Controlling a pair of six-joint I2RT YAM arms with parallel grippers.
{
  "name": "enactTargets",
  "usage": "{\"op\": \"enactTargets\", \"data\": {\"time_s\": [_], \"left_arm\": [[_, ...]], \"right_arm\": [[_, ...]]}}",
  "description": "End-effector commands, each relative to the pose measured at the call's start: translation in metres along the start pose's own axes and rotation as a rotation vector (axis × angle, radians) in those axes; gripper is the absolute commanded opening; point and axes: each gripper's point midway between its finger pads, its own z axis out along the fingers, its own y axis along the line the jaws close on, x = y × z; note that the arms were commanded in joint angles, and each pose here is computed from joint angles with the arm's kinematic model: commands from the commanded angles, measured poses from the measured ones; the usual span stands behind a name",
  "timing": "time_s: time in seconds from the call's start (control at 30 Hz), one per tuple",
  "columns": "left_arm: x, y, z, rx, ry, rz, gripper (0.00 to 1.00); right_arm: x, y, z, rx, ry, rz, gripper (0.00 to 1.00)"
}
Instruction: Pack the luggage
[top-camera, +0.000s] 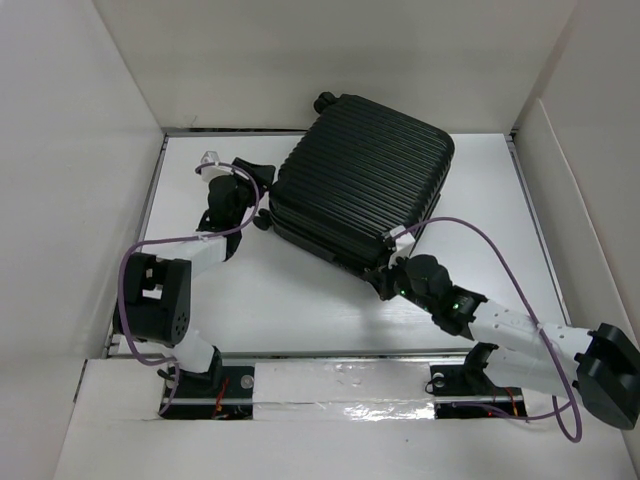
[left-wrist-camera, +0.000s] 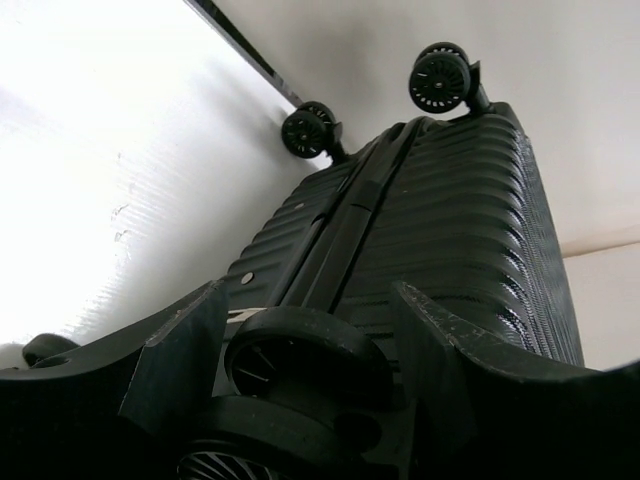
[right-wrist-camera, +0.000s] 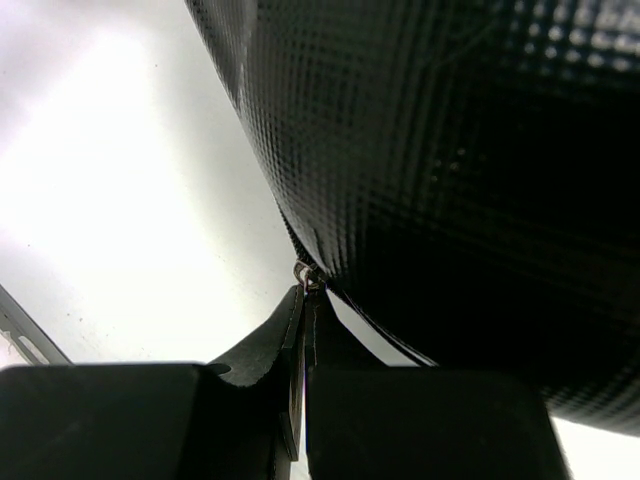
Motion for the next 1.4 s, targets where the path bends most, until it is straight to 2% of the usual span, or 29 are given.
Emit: {"op": "enactTargets", "data": {"time_s": [0.0, 0.23, 0.37, 0.4, 0.47, 0.6, 0.77, 0.8, 0.9, 1.13, 1.37], "left_arm": [[0.003, -0.036, -0.024, 0.175, -0.015, 0.065, 0.0], [0.083, -0.048, -0.077, 0.243, 0.117, 0.199, 0.0], [0.127, -0.046, -0.116, 0.299, 0.237, 0.211, 0.0], [0.139, -0.061, -0.133, 0.352, 0.267, 0.203, 0.0], [0.152, -0.065, -0.149, 0.37, 0.296, 0.207, 0.0], [0.166, -0.095, -0.182, 0.45, 0.322, 0.181, 0.0], [0.179, -0.122, -0.217, 0.541, 0.381, 0.15, 0.0], [0.181, -0.124, -0.221, 0.549, 0.394, 0.146, 0.0], [0.187, -0.129, -0.237, 0.58, 0.452, 0.129, 0.0], [0.212, -0.152, -0.262, 0.655, 0.546, 0.105, 0.0], [0.238, -0.211, -0.272, 0.752, 0.521, 0.138, 0.0]], "right_arm": [[-0.056, 0.023, -0.001, -0.101, -0.165, 0.013, 0.0], [-0.087, 0.019, -0.001, -0.072, -0.21, -0.025, 0.0], [-0.107, 0.002, -0.009, -0.004, -0.238, -0.046, 0.0], [-0.114, -0.001, -0.011, 0.002, -0.252, -0.054, 0.0], [-0.111, 0.004, -0.007, -0.03, -0.229, -0.063, 0.0], [-0.09, 0.044, 0.012, -0.215, -0.148, -0.081, 0.0], [-0.058, 0.143, 0.023, -0.528, -0.047, -0.153, 0.0], [-0.047, 0.152, 0.029, -0.556, -0.008, -0.17, 0.0], [-0.042, 0.165, 0.028, -0.62, 0.004, -0.196, 0.0], [-0.045, 0.099, 0.023, -0.457, -0.052, -0.145, 0.0], [-0.077, 0.019, -0.015, -0.249, -0.145, -0.142, 0.0]]}}
